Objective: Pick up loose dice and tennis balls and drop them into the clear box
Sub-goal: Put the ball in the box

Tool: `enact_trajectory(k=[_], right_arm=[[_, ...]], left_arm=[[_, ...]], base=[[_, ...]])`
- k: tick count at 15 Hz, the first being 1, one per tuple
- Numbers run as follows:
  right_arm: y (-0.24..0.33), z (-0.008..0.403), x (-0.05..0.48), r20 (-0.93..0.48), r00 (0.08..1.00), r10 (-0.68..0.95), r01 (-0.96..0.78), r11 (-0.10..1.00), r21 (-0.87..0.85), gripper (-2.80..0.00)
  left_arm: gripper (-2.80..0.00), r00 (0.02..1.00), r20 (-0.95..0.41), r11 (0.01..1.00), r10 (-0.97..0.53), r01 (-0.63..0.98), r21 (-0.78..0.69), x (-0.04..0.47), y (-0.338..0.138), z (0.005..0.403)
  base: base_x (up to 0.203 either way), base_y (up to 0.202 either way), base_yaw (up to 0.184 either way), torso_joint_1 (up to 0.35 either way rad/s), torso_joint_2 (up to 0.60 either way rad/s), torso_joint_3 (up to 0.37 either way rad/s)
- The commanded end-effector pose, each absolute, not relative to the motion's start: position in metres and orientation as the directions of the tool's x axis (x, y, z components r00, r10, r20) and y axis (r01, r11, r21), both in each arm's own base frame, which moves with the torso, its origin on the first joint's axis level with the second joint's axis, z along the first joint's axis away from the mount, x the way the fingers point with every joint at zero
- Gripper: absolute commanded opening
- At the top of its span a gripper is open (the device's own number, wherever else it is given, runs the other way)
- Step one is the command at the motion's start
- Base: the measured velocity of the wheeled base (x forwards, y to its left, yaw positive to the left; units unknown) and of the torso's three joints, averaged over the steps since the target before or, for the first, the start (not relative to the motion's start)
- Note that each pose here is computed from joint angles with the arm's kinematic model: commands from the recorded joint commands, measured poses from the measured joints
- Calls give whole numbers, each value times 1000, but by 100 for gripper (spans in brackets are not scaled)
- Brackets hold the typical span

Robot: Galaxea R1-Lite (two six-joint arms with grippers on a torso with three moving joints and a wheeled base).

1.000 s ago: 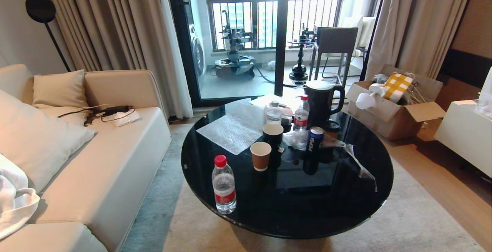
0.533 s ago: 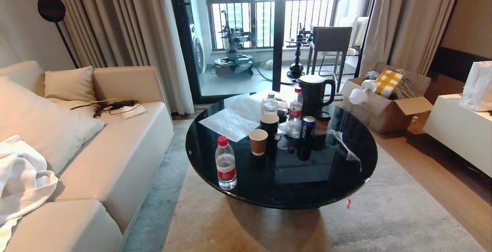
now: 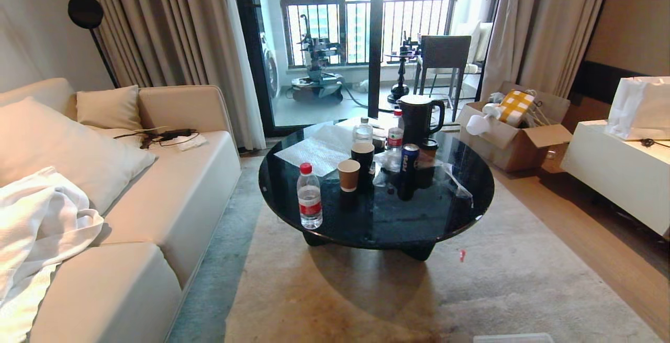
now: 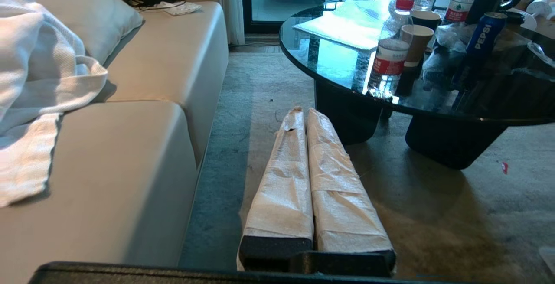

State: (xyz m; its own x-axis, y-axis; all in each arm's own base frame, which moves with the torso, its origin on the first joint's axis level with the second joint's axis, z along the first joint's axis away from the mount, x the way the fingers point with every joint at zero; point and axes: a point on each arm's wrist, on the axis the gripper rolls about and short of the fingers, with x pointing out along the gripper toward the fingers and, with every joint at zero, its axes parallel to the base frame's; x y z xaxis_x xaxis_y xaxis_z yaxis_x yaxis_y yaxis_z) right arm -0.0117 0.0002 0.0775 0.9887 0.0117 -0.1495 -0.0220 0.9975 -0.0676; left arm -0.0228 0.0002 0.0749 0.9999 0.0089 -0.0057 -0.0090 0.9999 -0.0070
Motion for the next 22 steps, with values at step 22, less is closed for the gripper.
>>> enact_trajectory(k=[22], right_arm=[[0, 77, -11, -154, 988, 12, -22, 998, -59, -280]], left_arm=[[-280, 1000, -6, 1000, 9, -9, -8, -23, 0, 75]], base=[[-58, 3, -40, 0, 0, 1]])
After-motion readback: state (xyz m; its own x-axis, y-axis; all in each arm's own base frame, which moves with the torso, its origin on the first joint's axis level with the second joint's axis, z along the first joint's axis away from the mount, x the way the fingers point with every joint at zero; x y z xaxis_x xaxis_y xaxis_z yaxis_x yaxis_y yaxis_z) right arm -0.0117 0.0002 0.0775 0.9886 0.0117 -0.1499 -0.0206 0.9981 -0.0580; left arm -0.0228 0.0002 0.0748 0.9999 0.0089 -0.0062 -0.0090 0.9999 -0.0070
